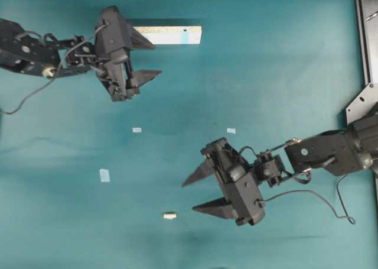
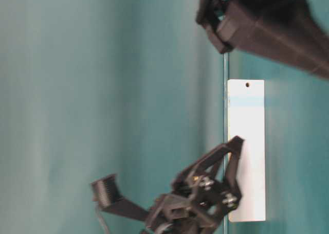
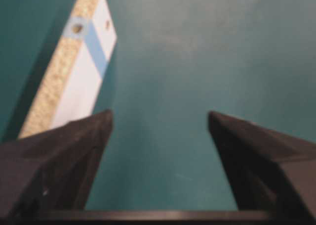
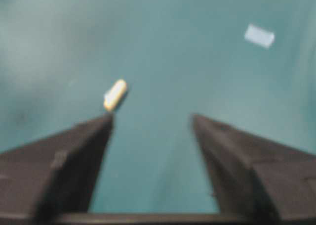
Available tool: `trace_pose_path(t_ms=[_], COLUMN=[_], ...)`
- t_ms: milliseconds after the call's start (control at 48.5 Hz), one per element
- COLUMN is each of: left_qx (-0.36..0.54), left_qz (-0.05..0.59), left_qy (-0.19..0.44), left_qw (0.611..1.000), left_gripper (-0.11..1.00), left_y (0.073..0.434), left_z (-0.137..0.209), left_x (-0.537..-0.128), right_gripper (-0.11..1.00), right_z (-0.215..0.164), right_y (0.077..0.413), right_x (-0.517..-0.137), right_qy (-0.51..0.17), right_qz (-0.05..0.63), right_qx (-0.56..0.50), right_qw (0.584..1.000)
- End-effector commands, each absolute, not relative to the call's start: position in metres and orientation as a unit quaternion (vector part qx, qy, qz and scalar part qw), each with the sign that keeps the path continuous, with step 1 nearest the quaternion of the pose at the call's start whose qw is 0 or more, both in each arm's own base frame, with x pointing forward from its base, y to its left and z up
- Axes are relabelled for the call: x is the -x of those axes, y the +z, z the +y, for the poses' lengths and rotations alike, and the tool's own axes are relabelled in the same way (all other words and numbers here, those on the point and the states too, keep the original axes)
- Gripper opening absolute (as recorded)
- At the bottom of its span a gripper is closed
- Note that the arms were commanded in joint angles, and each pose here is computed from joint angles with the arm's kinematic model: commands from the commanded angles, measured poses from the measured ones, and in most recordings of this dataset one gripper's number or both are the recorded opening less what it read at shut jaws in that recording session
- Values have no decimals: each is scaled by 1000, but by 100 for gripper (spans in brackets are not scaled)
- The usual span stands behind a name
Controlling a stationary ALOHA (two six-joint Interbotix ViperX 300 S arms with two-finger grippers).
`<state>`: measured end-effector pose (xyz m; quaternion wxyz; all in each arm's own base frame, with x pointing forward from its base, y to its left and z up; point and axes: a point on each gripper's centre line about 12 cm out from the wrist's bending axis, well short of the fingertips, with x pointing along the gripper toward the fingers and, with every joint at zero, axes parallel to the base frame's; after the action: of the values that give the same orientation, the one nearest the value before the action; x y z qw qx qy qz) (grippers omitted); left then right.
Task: Move the wooden board into place and insert the rod into its hole.
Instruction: 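Open the left gripper and lower it over the white board's end, then close the left gripper on the white board's end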
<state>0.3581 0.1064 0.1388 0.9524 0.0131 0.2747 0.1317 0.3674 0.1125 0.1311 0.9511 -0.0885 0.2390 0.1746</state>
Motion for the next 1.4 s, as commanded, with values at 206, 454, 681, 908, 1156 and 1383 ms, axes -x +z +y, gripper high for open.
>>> trace_pose_path(t_ms=[206, 454, 681, 908, 1156, 1383], left_qx=[-58, -48, -63, -90, -83, -77], left_qz=[275, 295, 314, 338, 358, 380], left_qy=[128, 160, 182, 180, 174, 168], left_qw=[951, 941, 930, 919, 914, 907], left_gripper=[91, 91, 91, 91, 91, 91], left_y=[188, 191, 182, 168, 150, 130], left_z=[113, 138, 162, 177, 182, 183], left_x=[-343, -329, -320, -322, -333, -336], right_gripper=[99, 99, 99, 99, 99, 99], right_z=[115, 113, 111, 109, 108, 108], right_y=[171, 199, 215, 225, 224, 224], right_x=[-372, -374, -372, -370, -367, -367], right_qy=[173, 167, 160, 157, 154, 154], right_qz=[202, 202, 218, 224, 243, 245], right_qx=[87, 90, 95, 97, 99, 100], right_qw=[960, 961, 958, 957, 953, 952])
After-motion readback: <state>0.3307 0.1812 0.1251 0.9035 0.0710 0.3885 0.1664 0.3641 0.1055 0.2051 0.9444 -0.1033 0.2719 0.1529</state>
